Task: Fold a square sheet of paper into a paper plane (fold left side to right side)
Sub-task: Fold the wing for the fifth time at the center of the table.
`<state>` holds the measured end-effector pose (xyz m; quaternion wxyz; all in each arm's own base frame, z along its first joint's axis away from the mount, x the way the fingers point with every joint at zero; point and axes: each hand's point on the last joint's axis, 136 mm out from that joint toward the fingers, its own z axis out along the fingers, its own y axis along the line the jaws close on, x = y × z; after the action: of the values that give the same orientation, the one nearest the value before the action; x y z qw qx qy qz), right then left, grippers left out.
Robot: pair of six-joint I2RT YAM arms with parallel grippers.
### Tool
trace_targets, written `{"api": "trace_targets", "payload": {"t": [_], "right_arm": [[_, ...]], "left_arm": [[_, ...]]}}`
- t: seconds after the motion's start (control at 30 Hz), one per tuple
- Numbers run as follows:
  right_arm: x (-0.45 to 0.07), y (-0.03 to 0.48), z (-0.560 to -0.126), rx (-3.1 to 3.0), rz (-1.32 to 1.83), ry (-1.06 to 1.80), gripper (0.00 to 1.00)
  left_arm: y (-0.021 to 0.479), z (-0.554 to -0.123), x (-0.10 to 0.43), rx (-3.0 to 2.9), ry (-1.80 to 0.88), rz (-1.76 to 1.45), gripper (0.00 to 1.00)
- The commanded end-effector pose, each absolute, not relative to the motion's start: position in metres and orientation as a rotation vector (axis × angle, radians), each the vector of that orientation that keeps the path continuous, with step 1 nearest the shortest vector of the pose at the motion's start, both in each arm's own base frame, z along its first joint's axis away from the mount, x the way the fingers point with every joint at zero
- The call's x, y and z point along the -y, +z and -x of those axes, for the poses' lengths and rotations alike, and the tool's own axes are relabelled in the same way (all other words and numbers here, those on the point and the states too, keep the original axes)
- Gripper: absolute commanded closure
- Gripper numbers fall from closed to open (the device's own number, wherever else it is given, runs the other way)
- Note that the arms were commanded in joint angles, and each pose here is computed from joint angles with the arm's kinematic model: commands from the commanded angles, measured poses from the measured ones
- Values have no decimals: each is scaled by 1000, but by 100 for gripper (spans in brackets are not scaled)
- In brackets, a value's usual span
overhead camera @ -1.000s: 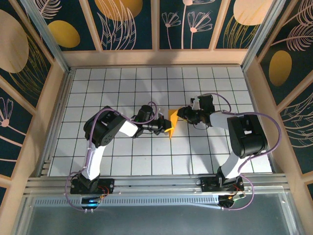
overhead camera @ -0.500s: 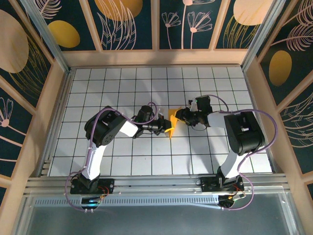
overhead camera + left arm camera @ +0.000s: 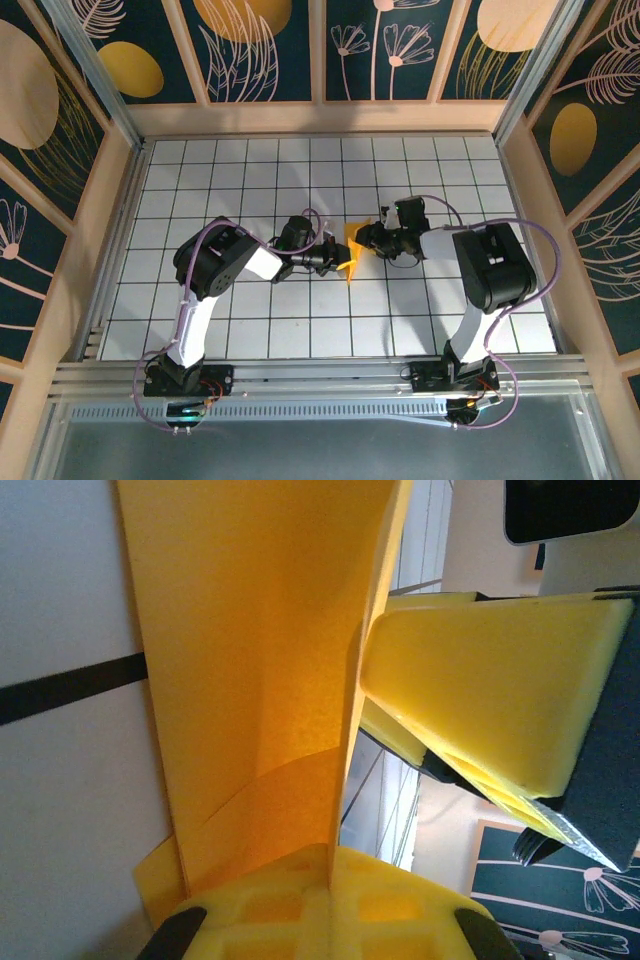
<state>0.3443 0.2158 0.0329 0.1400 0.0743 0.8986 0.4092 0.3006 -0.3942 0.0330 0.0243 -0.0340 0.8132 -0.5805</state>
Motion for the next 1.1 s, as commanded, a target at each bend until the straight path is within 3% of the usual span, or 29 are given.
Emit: {"api": "trace_targets", "payload": {"t": [0.0,0.3,0.53,0.77,1.07], "right_arm": [[-220,21,-343,-2637,-202,1134,61],[-213,6,-339,-2692,-227,1057,62],[-212,3,-338,-2704,-226,1042,62],[-212,3,-339,-2707,-224,1034,61],[-211,1,-338,-2713,-220,1025,62]], "left_arm": [[28,-301,392,-2512,-1813,112,96],[28,-303,387,-2526,-1729,90,74],[36,-315,373,-2504,-1649,107,65],[32,-326,374,-2511,-1630,105,63],[22,-337,380,-2541,-1581,84,72]]}}
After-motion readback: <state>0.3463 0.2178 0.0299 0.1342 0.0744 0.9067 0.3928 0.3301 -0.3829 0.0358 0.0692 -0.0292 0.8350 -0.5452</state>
